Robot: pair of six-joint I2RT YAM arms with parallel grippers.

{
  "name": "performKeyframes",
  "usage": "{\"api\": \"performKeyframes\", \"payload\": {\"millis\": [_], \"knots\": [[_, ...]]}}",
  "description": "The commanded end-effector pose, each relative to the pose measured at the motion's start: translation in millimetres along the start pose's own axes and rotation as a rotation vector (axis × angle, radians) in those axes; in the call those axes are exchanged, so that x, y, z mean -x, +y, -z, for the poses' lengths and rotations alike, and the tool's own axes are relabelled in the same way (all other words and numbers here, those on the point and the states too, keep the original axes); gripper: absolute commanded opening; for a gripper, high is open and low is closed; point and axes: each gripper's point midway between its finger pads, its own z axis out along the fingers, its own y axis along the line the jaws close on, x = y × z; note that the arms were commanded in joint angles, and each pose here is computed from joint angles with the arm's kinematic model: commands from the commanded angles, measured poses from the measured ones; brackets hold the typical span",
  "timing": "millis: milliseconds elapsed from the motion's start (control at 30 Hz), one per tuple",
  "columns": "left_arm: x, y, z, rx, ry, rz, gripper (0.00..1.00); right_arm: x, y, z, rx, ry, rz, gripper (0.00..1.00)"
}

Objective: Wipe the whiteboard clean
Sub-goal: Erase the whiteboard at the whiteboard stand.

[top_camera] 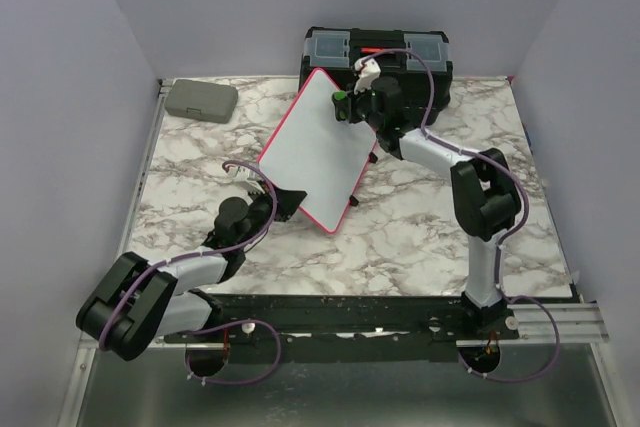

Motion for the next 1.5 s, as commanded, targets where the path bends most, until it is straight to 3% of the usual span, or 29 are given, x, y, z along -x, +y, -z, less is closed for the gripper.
{"api": "performKeyframes", "payload": {"millis": [0,167,400,500,600,767,1000,1267,1467], "knots": [[8.9,-60.6,5.2,-0.258,0.030,-0.043,0.00,-118.5,15.0,24.9,0.106,0.286,0.078,0.01],[10.9,-61.0,4.4,-0.262,0.031,-0.046,0.00,-138.4,67.1,69.3,0.362,0.318,0.065,0.01],[11.2,-61.0,3.2,-0.260,0.033,-0.045,0.00,-109.8,180.0,131.8,0.762,0.223,0.172,0.01],[11.4,-61.2,2.9,-0.259,0.034,-0.046,0.00,-98.6,195.7,133.2,0.808,0.207,0.146,0.01],[11.9,-62.1,3.0,-0.259,0.036,-0.048,0.00,-100.5,169.6,106.7,0.670,0.221,0.125,0.01],[10.5,-62.4,4.9,-0.262,0.043,-0.051,0.00,-117.4,66.6,65.2,0.444,0.238,0.054,0.01],[8.4,-59.9,4.3,-0.259,0.046,-0.047,0.00,-122.9,-22.1,52.9,0.280,0.186,0.053,0.01],[10.0,-60.8,4.2,-0.256,0.046,-0.054,0.00,-151.8,-55.0,43.2,0.107,0.305,-0.084,0.01],[7.9,-60.5,2.2,-0.264,0.050,-0.043,0.00,-172.2,30.2,79.5,0.374,0.339,-0.149,0.01]]}}
